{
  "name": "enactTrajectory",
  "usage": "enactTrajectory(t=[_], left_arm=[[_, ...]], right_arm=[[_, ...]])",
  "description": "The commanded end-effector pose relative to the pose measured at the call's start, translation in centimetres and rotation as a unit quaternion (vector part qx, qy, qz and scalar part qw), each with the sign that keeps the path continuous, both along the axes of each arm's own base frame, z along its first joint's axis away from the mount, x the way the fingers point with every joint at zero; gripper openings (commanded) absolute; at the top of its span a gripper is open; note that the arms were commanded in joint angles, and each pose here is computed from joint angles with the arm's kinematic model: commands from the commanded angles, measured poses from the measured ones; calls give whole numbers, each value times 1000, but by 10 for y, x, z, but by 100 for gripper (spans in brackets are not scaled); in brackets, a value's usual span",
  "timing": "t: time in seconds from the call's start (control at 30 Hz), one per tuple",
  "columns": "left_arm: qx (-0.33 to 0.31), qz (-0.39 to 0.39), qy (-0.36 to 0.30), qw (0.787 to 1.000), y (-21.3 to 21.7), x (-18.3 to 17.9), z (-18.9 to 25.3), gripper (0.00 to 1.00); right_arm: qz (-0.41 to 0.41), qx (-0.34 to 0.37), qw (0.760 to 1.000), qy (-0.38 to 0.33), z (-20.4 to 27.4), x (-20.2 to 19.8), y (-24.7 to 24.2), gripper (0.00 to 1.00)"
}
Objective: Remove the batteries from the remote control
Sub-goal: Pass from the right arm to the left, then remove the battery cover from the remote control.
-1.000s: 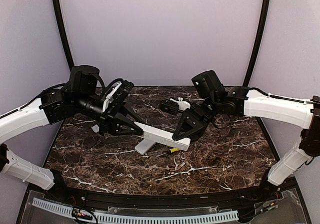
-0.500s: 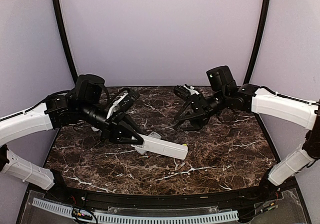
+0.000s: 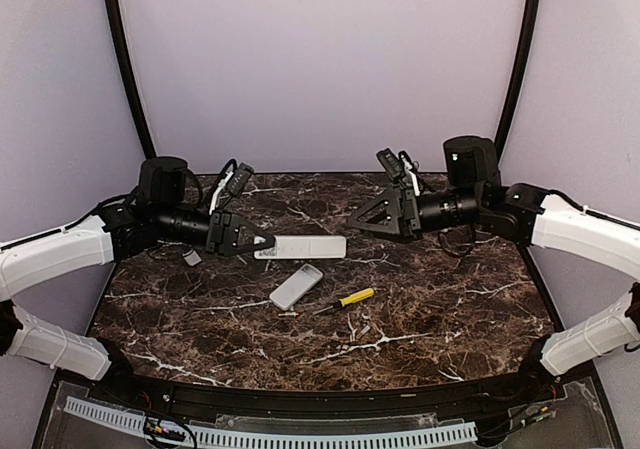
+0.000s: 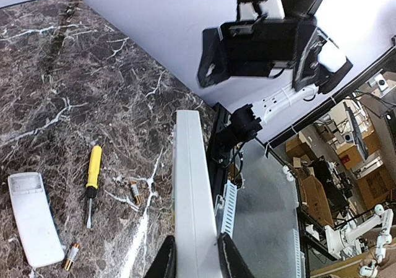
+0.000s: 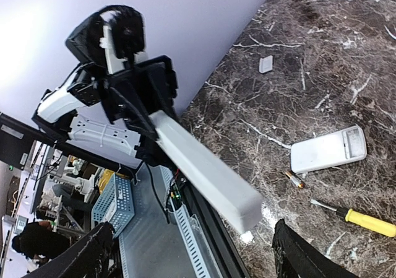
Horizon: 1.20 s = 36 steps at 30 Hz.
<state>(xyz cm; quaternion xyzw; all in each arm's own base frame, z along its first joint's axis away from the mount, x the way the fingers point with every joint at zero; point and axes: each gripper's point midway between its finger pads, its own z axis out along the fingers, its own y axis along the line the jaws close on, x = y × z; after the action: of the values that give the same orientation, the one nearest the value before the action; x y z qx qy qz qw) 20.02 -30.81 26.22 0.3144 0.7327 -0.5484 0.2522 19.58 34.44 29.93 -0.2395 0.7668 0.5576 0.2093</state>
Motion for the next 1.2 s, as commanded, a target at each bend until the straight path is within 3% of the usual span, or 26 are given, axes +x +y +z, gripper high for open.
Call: enactTrajectory(t=[0.0,0.23,0.6,0.73,0.97,1.17], left_arm=[[-72,-52,-17,996,0,-7,32,0],[-88,-107,-2,990,2,-8,25,0],[-79,-87,-7,993,5,1,16,0],[-76,-86,-9,993,6,0,15,0],[-71,-81,-15,994,7,1,14,0],[-70,-80,-18,994,9,1,15,0]], right_arm=[[-47,4,999,-20,-18,16,16,87],[-28,-8,999,-22,-27,7,28,87],[14,-24,999,-31,-32,-8,51,78],[9,-16,999,-30,-30,-5,53,68],[1,-20,1000,-23,-34,-5,51,41],[-9,-31,999,-25,-38,-4,46,29]])
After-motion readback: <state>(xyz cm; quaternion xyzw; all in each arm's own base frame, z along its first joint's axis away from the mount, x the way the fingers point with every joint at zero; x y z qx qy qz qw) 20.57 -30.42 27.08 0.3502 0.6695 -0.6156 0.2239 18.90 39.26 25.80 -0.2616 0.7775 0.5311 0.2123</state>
